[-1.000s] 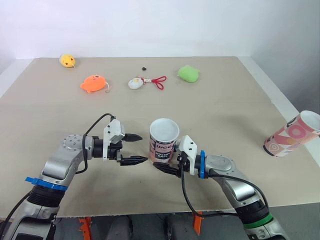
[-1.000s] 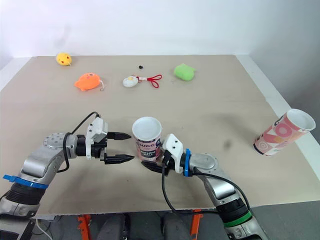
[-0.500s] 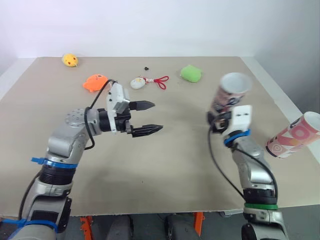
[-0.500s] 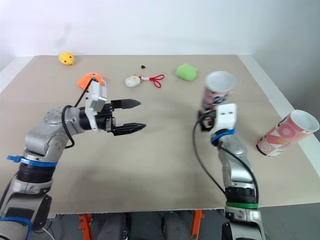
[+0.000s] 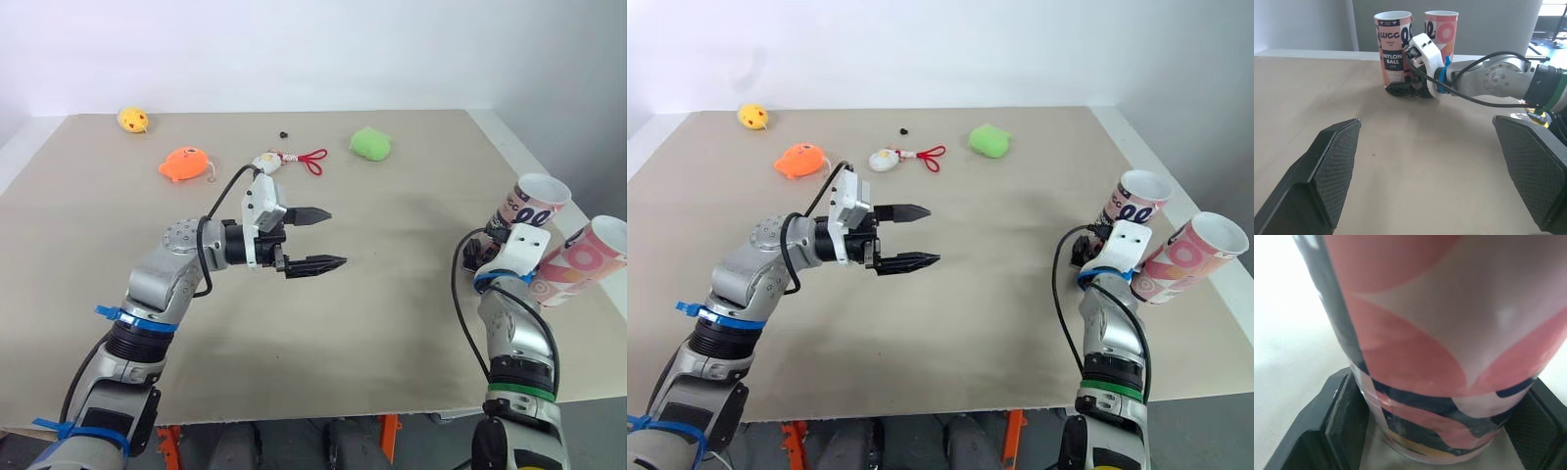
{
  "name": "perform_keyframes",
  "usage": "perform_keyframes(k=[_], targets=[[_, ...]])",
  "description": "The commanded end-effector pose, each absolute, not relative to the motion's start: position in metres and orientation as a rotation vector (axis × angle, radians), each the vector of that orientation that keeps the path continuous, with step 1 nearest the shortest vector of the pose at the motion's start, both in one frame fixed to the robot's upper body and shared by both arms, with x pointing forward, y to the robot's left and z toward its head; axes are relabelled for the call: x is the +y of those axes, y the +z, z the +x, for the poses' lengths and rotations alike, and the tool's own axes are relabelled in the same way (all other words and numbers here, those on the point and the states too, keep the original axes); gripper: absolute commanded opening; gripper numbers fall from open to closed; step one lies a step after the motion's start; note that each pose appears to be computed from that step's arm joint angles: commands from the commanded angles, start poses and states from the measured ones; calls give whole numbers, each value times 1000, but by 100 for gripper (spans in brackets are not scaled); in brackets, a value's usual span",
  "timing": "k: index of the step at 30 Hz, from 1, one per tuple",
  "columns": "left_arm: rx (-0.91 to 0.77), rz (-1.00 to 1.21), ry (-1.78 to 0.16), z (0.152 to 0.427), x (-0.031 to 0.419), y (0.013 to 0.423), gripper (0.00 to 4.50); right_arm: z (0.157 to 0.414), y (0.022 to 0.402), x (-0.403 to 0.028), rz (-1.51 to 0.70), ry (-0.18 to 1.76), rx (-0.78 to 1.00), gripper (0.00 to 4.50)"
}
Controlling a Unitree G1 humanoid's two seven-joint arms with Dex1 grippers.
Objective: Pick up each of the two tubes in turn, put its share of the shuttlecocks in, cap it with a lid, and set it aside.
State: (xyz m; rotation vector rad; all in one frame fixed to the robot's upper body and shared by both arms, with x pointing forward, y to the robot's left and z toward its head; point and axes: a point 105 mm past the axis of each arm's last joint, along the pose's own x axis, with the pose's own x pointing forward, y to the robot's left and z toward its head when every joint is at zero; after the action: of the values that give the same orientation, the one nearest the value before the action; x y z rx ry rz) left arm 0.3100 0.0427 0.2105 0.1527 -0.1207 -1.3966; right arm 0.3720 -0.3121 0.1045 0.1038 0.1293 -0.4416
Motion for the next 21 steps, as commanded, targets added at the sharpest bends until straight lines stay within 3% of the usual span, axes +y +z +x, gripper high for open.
perform_keyframes(k=[1,11,17,21], targets=[[-149,174,-1385,308,47,216,450,367,102,-307,124,-425,131,422],[-120,165,-1368,307,54,208,450,347,103,-274,122,-338,120,422],[-119,163,-1371,307,52,207,450,350,97,-271,122,-335,143,422],[-120,165,-1372,307,51,208,450,345,76,-278,80,-364,280,422]])
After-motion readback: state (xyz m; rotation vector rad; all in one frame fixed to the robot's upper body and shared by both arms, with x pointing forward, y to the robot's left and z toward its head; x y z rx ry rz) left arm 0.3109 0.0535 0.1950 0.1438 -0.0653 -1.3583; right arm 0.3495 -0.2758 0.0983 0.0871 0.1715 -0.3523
